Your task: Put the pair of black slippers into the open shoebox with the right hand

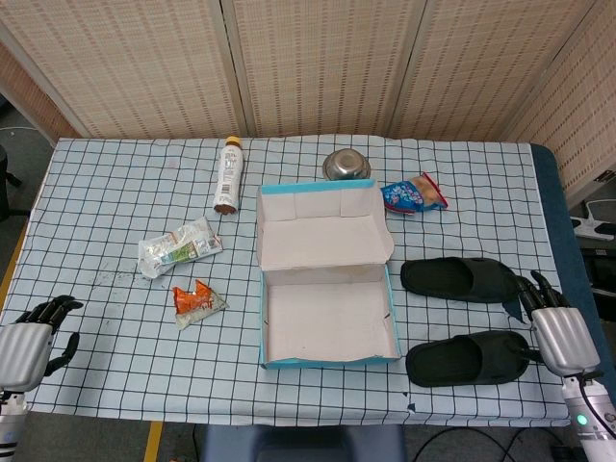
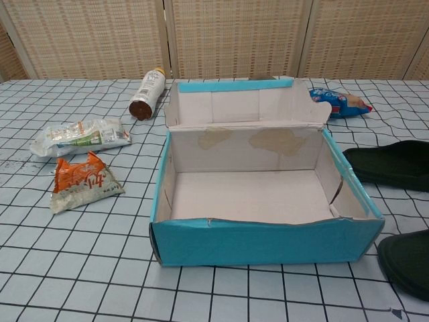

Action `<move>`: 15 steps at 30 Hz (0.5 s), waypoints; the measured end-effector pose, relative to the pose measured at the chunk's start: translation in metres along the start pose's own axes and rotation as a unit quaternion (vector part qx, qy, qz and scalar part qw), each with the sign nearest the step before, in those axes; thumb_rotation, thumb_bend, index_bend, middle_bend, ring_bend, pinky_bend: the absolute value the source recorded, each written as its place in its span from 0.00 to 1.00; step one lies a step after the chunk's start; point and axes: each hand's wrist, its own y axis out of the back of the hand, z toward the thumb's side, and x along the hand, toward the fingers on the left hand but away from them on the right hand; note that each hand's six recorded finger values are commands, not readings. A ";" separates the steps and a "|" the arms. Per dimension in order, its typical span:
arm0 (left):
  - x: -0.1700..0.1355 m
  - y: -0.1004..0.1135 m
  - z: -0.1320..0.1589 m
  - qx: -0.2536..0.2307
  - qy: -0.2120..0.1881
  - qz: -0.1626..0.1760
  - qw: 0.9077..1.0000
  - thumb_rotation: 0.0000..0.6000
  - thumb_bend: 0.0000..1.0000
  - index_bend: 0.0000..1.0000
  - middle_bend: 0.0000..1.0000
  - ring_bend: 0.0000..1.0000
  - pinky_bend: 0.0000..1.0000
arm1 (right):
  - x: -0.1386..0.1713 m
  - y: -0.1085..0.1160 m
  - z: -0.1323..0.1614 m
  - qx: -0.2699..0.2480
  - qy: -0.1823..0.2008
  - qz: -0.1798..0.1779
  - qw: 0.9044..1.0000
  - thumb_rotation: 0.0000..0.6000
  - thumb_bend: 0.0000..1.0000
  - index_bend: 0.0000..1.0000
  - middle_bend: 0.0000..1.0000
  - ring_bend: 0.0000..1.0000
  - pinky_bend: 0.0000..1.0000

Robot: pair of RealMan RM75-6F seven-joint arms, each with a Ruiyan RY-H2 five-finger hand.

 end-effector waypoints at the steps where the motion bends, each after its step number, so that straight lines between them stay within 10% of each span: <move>1: 0.000 0.000 -0.001 0.002 0.006 -0.002 1.000 1.00 0.43 0.29 0.22 0.29 0.46 | 0.000 0.000 0.000 0.000 0.000 0.002 1.000 1.00 0.05 0.07 0.11 0.00 0.22; 15: -0.002 -0.005 -0.007 -0.007 0.040 -0.031 0.999 1.00 0.43 0.29 0.22 0.29 0.46 | 0.006 -0.001 0.001 0.005 -0.001 0.030 1.000 1.00 0.06 0.10 0.11 0.00 0.22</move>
